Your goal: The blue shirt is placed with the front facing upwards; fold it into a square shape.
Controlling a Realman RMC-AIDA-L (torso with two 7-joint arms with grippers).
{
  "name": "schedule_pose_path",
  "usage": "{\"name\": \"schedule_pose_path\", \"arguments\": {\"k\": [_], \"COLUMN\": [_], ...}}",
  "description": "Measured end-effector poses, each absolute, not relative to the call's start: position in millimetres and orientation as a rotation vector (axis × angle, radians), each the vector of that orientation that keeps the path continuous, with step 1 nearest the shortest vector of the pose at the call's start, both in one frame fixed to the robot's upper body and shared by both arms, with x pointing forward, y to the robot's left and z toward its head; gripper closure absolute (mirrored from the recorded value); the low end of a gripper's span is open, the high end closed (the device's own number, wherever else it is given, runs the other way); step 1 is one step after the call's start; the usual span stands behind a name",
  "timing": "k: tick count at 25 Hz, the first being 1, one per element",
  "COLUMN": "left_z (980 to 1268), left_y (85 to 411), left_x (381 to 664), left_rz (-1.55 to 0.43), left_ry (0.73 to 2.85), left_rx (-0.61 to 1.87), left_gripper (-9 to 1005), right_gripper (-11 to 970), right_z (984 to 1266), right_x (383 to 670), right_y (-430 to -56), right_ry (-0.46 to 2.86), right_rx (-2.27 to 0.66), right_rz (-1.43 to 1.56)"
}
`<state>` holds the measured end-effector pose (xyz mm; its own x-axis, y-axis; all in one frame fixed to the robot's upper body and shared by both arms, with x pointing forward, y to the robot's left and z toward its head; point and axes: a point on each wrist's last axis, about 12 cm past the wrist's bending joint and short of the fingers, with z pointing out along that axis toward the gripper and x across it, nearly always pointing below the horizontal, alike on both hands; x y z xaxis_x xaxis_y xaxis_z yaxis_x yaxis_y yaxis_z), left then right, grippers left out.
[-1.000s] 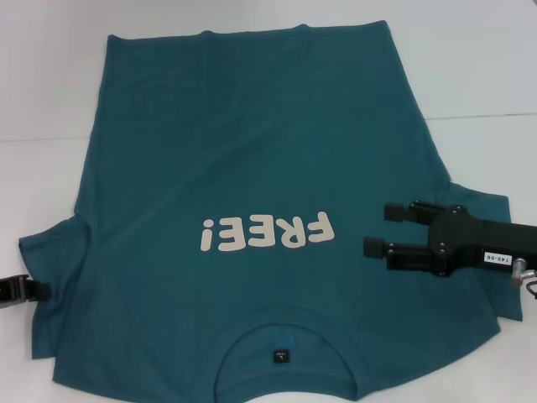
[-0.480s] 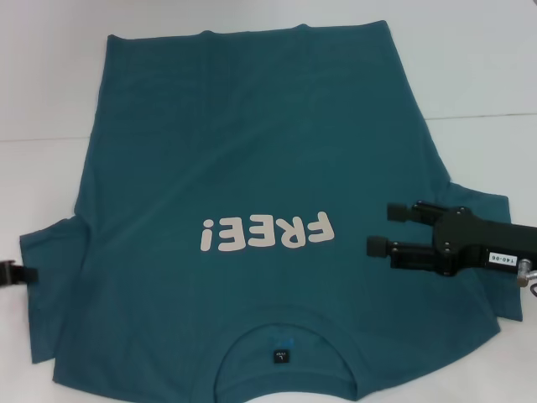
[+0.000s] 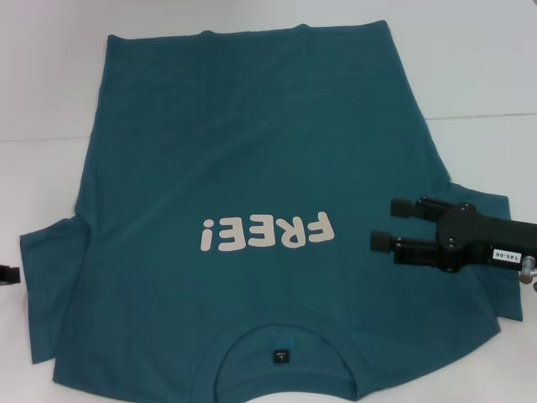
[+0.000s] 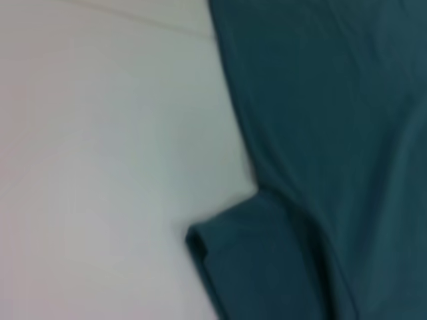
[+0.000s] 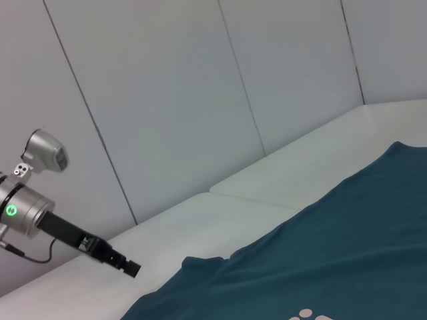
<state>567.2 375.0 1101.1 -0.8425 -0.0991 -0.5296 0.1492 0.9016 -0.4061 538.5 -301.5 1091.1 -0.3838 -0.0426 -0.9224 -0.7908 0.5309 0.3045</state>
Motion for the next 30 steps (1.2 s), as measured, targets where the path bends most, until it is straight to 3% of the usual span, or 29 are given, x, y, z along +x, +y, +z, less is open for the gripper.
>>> {"name": "schedule_pose_path", "arguments": {"k": [7, 26, 30], "left_z": [1093, 1094, 1089], "left_y": [360, 355, 350], "left_x": [560, 568, 571], "left_rz": [-0.579, -0.521, -0.542], "left_ry": [2.526, 2.55, 2.567], "left_rx": [0.014, -0.013, -0.006], "left_gripper": [950, 362, 157], "right_gripper": [43, 43, 43], "right_z": [1092, 1100, 1100], "right_x": [540, 547, 548], "right_y": [-302, -297, -296], "right_ry": [1.789, 1.79, 1.791], "right_rx": [-0.692, -0.704, -0.705], "right_rz": [0.954, 0.957, 0.955]}}
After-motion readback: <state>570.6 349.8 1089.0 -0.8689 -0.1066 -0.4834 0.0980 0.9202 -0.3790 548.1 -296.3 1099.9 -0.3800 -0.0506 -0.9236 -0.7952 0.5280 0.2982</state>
